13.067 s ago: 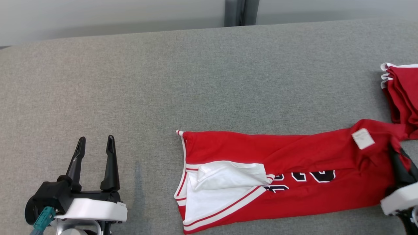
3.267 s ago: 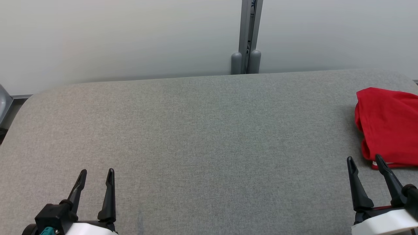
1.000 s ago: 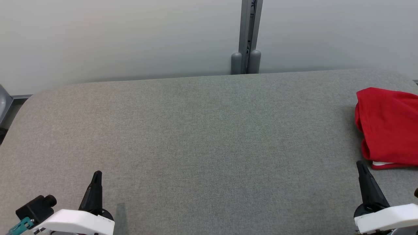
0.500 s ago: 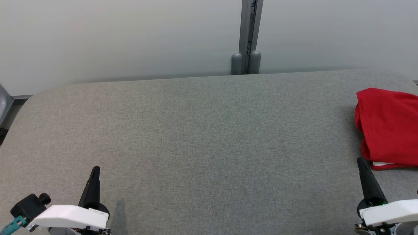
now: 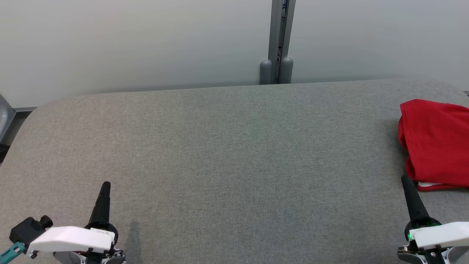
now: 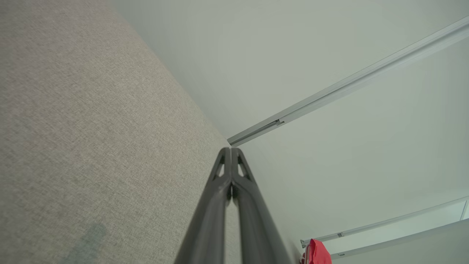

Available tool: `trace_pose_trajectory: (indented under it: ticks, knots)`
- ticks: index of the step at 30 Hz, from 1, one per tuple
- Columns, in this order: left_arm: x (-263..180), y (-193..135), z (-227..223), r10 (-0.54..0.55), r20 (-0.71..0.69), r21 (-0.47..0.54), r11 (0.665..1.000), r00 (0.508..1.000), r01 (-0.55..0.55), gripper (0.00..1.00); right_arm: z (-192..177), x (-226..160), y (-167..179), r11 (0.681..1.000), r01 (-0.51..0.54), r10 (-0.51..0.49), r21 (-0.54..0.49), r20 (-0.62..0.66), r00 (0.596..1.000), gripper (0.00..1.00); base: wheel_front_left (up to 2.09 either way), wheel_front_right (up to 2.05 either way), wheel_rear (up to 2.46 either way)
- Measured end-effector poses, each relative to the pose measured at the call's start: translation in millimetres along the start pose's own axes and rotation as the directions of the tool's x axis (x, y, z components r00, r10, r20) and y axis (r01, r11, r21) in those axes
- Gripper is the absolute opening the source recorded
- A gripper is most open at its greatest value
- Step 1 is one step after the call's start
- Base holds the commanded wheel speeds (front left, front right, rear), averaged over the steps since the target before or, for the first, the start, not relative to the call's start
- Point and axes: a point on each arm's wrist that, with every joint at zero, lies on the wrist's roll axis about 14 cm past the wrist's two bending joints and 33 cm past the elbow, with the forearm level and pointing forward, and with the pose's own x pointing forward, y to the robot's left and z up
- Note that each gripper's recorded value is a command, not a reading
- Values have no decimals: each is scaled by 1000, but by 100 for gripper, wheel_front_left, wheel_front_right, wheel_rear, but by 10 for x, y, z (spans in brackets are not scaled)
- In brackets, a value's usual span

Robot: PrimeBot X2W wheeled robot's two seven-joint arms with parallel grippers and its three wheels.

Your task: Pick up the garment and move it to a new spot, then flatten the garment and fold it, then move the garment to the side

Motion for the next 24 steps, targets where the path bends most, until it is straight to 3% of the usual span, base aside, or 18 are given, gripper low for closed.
trace_pose_trajectory:
  ticks: [24]
  knots:
    - [59,-69,65,-42,19,-211,976,999,45,0,18,74,18,976,-8,7,220,5,1000,0,0,0,0]
